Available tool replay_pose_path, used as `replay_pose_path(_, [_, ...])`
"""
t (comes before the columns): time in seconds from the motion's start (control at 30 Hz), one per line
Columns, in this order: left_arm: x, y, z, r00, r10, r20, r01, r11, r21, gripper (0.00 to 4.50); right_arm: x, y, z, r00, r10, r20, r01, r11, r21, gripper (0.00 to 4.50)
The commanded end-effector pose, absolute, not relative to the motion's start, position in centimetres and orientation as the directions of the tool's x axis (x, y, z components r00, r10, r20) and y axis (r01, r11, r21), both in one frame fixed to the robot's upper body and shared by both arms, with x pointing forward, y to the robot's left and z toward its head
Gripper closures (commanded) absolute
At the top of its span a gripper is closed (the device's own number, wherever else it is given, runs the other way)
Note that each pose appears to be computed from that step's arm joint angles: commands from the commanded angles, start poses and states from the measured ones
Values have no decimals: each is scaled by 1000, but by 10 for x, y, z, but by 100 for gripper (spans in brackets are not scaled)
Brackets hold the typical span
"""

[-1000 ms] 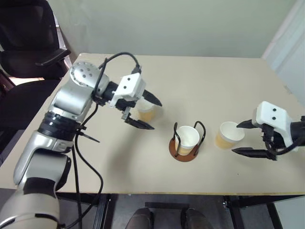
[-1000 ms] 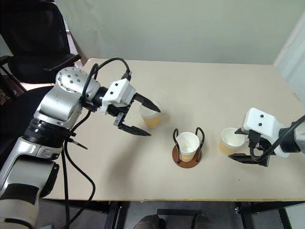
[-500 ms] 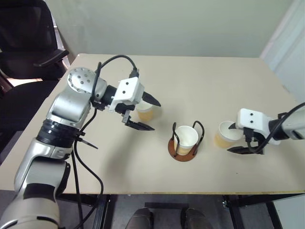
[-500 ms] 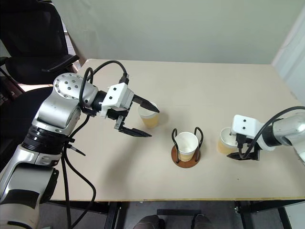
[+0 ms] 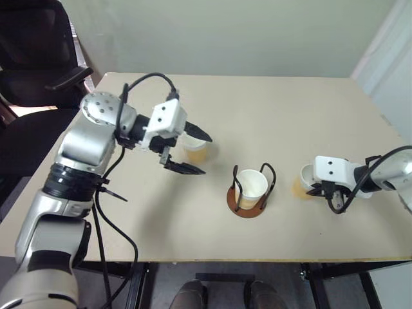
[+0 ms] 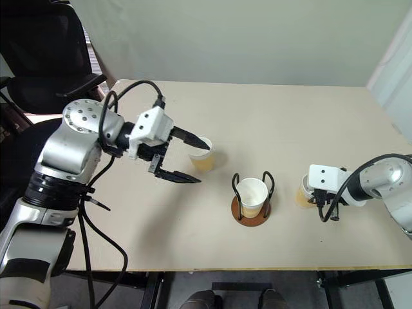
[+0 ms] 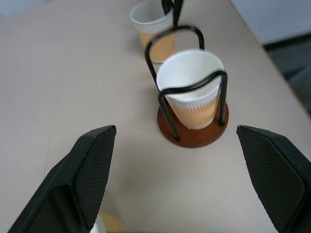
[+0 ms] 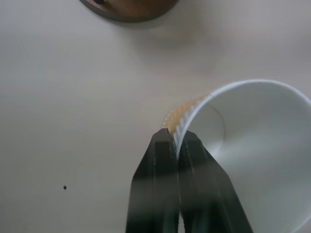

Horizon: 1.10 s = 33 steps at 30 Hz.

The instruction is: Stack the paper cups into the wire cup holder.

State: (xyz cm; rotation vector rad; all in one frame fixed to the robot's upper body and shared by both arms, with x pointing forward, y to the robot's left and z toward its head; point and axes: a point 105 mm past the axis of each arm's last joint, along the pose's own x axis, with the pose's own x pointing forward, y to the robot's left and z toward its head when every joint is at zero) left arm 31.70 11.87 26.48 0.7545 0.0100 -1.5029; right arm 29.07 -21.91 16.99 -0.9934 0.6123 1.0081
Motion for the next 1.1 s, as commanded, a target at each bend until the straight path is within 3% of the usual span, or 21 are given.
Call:
replay_pose_path(0.03, [317,137,293,184,-909,-375,881,-17,473,23,285,-222,206,496,405,-768,-867,179,-466,445])
replay_pose_path(0.2, [315,158,294,225,-902,-368,897,45,439,23,268,-199,260,497,501,-709,-855,140,-500,445])
replay_pose_path(0.4, [312,153,293,192,-903,-385,902,7,433,23,252,-148,304,399,617,-678,-839,-52,-541,445])
replay_pose_path(0.63, [312,150,295,184,-900,-396,896,-12,443,23,245,-114,294,243,595,-766,-821,-294,-489,445])
replay_pose_path(1.1, [309,150,292,195,-891,-409,895,-9,446,23,259,-98,268,189,563,-804,-800,-387,-459,445])
